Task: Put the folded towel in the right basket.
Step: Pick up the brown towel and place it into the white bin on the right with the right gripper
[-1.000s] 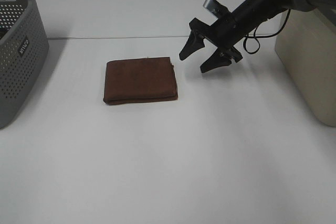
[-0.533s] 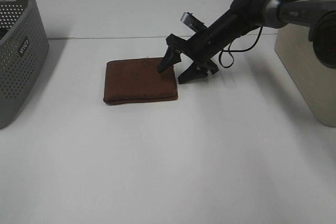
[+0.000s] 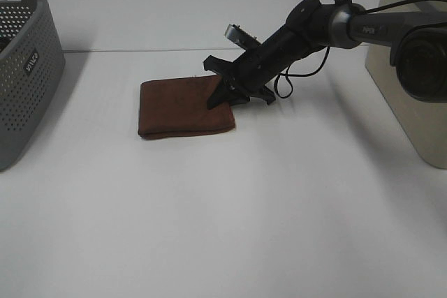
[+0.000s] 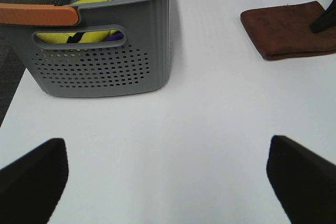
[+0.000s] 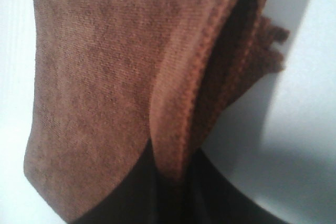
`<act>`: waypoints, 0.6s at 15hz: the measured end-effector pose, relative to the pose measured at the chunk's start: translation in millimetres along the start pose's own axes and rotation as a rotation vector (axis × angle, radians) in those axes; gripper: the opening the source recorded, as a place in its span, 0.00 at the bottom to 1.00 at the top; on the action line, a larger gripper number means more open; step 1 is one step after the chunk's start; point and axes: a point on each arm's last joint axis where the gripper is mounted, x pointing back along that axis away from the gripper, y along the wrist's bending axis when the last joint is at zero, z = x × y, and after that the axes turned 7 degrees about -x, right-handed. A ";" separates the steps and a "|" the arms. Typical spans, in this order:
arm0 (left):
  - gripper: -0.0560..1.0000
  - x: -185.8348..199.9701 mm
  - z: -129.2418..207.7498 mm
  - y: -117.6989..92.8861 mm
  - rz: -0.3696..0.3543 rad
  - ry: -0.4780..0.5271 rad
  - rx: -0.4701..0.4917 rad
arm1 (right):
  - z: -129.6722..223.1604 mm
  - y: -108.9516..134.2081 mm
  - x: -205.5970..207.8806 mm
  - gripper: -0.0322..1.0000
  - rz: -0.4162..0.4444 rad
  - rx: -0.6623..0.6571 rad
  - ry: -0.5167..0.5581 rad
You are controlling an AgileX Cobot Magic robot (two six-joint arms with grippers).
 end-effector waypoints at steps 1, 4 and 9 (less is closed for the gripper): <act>0.98 0.0 0.0 0.0 0.000 0.000 0.000 | -1.9 3.5 3.1 0.10 -0.003 0.023 0.010; 0.98 0.0 0.0 0.0 0.000 0.000 0.000 | -13.3 32.5 37.7 0.10 0.005 0.150 0.020; 0.98 0.0 0.0 0.0 0.000 0.000 0.000 | -24.2 118.9 185.4 0.10 0.250 0.428 -0.191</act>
